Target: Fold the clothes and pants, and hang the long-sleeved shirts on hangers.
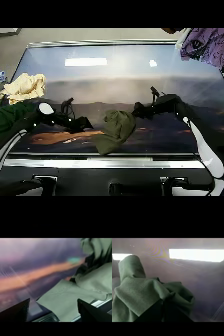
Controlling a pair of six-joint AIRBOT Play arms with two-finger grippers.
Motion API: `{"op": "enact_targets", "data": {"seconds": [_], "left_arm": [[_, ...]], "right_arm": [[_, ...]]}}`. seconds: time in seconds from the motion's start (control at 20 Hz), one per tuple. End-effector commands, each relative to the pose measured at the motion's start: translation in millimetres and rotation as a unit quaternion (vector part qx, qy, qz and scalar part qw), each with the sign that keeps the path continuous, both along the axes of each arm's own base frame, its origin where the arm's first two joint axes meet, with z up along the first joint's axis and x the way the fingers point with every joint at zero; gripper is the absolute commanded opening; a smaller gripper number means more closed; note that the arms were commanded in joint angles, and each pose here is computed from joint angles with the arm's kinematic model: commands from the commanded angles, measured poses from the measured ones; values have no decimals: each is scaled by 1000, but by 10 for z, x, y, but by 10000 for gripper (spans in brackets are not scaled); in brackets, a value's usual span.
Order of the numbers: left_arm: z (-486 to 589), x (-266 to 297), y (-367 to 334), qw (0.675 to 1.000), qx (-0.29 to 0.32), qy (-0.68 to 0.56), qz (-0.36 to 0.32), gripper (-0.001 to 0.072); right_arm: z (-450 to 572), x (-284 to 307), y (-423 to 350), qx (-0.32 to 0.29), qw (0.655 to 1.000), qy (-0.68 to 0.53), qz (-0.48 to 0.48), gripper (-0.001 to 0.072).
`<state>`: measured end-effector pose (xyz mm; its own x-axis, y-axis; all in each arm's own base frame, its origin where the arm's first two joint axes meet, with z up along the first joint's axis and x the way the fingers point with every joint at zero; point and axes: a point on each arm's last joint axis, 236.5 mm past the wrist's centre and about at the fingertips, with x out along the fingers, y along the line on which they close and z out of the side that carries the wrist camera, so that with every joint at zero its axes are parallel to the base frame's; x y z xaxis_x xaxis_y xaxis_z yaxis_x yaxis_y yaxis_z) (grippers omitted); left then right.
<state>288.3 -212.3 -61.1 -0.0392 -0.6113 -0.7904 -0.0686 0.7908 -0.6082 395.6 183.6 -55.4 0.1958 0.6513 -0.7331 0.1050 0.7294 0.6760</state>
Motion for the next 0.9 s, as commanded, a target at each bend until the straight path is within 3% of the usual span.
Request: {"op": "enact_targets", "data": {"seconds": [0.0, 0.25, 0.3, 0.35, 0.4, 0.55, 0.65, 0.85], "left_arm": [[-215, -294, -174, 1000, -15, 19, -14, 672], [-431, -569, -372, 997, -4, 43, -64, 639], [-480, -583, -384, 997, -1, 48, -64, 480], [-514, -569, -379, 997, 1, 48, -61, 180], [-514, -528, -371, 997, 1, 42, -59, 20], [-190, -190, -347, 998, -14, -16, -66, 12], [314, 300, -107, 992, 14, -106, -65, 11], [2153, 1216, 660, 937, 72, -341, 35, 11]], "right_arm": [[127, 1, 8, 3, 1000, -9, -2, 27], [207, -10, 18, 9, 1000, -4, -13, 27], [232, -27, 25, 10, 1000, -4, -9, 27], [266, -38, 29, 11, 1000, -7, -7, 27], [322, -39, 31, 12, 1000, -13, -7, 27], [666, 94, -33, -1, 997, -74, -13, 26], [1130, 317, -207, -48, 987, -154, -15, 26], [2593, 608, -606, -127, 935, -325, -61, 26]]}}
